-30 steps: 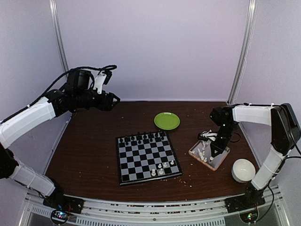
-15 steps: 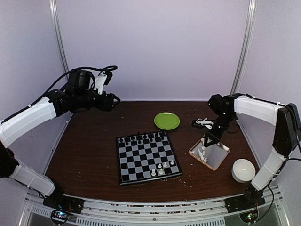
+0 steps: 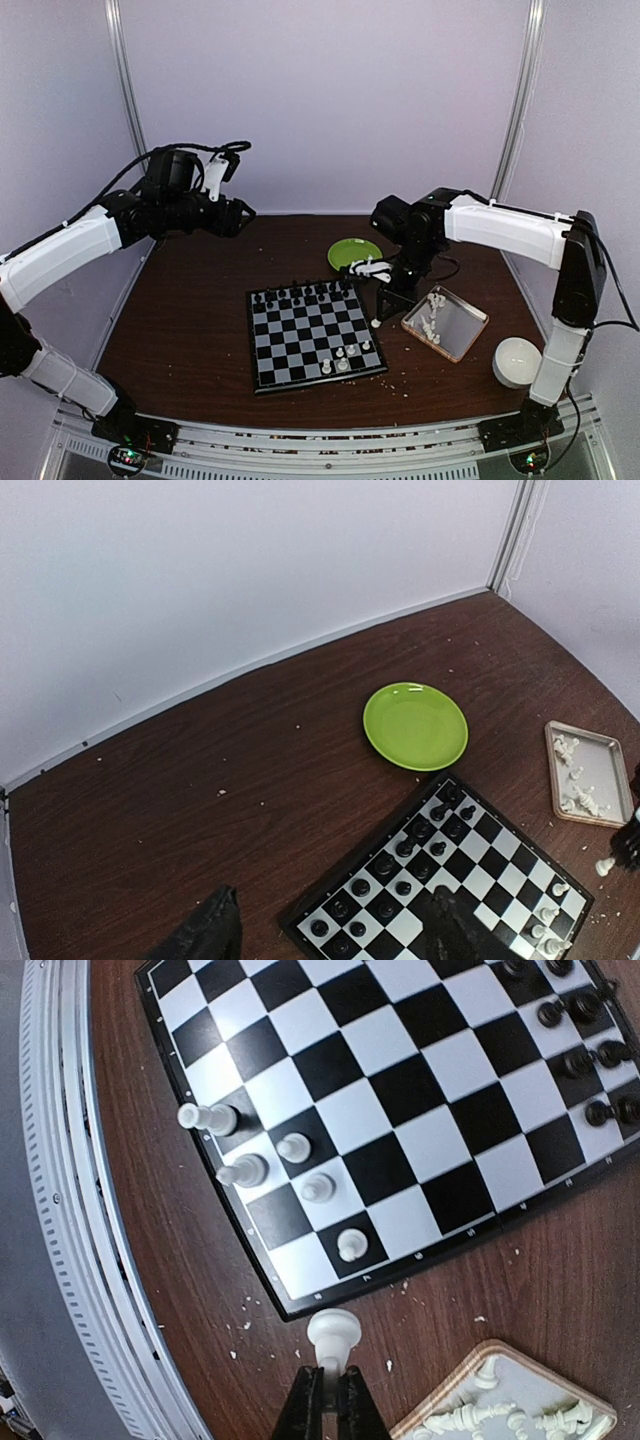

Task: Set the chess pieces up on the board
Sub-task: Place the knight at g1.

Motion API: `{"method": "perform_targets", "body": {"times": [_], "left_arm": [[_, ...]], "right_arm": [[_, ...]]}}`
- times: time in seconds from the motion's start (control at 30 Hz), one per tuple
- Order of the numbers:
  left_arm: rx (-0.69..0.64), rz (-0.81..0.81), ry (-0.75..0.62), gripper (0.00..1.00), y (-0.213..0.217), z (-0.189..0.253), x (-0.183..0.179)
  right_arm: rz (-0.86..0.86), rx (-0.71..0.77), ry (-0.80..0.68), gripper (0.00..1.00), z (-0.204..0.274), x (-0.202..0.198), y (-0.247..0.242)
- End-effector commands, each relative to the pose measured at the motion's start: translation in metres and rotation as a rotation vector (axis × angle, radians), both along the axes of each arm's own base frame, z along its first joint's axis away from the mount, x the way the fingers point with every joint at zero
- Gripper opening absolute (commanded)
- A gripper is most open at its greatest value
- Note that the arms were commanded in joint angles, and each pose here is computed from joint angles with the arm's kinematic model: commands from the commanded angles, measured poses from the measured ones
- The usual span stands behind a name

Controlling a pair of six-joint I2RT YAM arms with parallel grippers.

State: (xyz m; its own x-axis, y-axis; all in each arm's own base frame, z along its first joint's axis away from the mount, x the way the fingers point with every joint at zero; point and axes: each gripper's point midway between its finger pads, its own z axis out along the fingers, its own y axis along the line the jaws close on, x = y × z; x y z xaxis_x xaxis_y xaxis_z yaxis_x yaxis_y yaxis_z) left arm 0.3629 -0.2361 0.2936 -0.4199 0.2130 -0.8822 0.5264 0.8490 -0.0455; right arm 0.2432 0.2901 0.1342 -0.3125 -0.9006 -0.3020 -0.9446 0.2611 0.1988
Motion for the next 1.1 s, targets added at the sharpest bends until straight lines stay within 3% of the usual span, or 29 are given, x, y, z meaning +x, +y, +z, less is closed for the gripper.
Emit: {"method": "perform_targets", "body": {"times": [0.0, 0.27, 1.07], "left_arm": [[-0.009, 0.007, -0.045, 0.64, 0.001, 0.017, 0.007], [-0.003, 0.012, -0.052, 0.64, 0.003, 0.020, 0.007], [-0.013, 0.005, -0.071, 0.64, 0.004, 0.029, 0.003]], "right_arm": [[0.090, -0.058, -0.036, 0.01, 0.002, -0.014, 0.020], [0.238, -0.200, -0.183, 0.01, -0.015, -0.027, 0.047], [0.326, -0.309, -0.188, 0.01, -0.059, -0.045, 0.053]]}}
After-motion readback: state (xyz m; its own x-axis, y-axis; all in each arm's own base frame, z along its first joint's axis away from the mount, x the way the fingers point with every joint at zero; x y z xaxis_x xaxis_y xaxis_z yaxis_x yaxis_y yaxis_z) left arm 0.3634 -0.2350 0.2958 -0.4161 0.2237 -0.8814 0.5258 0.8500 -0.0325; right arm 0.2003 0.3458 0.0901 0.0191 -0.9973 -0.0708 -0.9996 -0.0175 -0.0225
